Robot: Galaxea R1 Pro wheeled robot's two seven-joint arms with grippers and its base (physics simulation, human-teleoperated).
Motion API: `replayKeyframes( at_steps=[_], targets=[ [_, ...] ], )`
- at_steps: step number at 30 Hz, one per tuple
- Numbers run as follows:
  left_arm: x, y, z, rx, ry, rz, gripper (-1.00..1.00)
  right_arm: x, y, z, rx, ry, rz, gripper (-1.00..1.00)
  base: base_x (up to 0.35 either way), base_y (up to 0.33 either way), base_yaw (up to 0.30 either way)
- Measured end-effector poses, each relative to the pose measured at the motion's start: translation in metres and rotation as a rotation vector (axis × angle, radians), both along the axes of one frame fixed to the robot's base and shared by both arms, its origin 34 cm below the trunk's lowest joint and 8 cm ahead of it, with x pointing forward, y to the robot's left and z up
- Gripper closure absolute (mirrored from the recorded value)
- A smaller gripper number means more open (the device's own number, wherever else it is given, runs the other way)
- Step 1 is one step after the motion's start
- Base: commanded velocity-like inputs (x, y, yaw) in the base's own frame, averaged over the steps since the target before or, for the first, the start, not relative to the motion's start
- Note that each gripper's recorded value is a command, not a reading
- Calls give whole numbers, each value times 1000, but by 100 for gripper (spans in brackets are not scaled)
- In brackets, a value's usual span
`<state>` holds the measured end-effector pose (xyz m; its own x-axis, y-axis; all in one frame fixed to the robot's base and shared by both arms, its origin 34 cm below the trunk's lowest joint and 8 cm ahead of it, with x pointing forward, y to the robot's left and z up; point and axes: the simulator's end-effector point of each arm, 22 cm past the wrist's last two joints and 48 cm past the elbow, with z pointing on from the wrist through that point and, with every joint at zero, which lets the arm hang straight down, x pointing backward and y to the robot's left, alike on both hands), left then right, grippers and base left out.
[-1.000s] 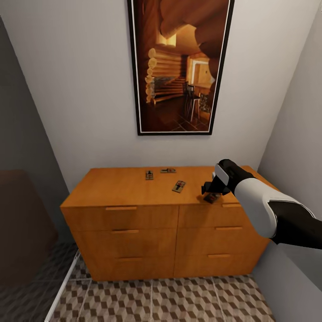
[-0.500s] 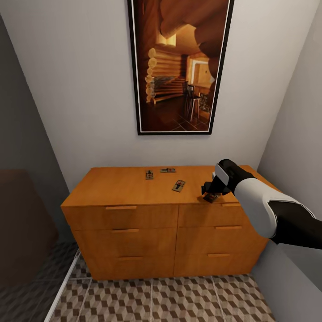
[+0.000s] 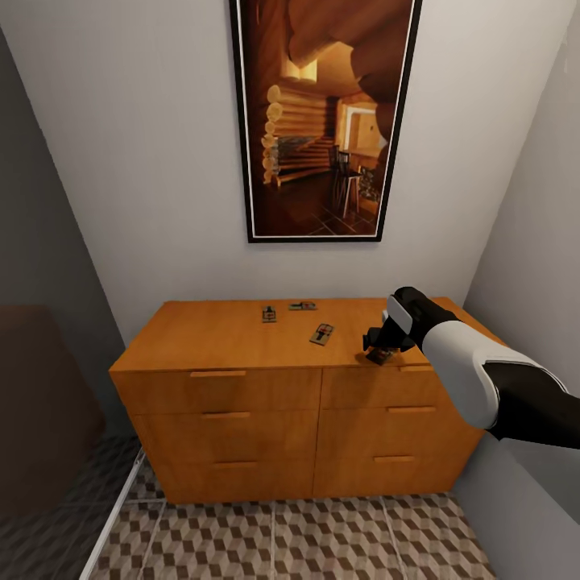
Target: Take the four mousetraps from the cabinet in the bathroom and place them on the bathroom floor. Make sure all four end up on the same floor surface, and ensure that at least two of them are either under or directly next to the same bathroom sink.
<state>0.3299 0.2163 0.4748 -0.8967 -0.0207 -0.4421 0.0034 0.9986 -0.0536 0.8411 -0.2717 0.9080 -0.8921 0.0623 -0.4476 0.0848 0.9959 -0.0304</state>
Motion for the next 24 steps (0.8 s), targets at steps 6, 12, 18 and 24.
replayKeyframes(
  at_steps=[6,12,18,24],
  targets=[
    [-2,0,-1,0,6,-1,-100,0,0,-4,0,6,0,-100,0,0,0],
    [-5,0,-2,0,13,-1,-100,1,0,-9,0,13,0,-100,0,0,0],
    [-7,0,-4,0,19,-1,-100,2,1,-12,7,15,-2,-100,0,0,0],
    [-10,0,-5,0,26,-1,-100,6,3,-12,20,9,-4,-100,0,0,0]
  ],
)
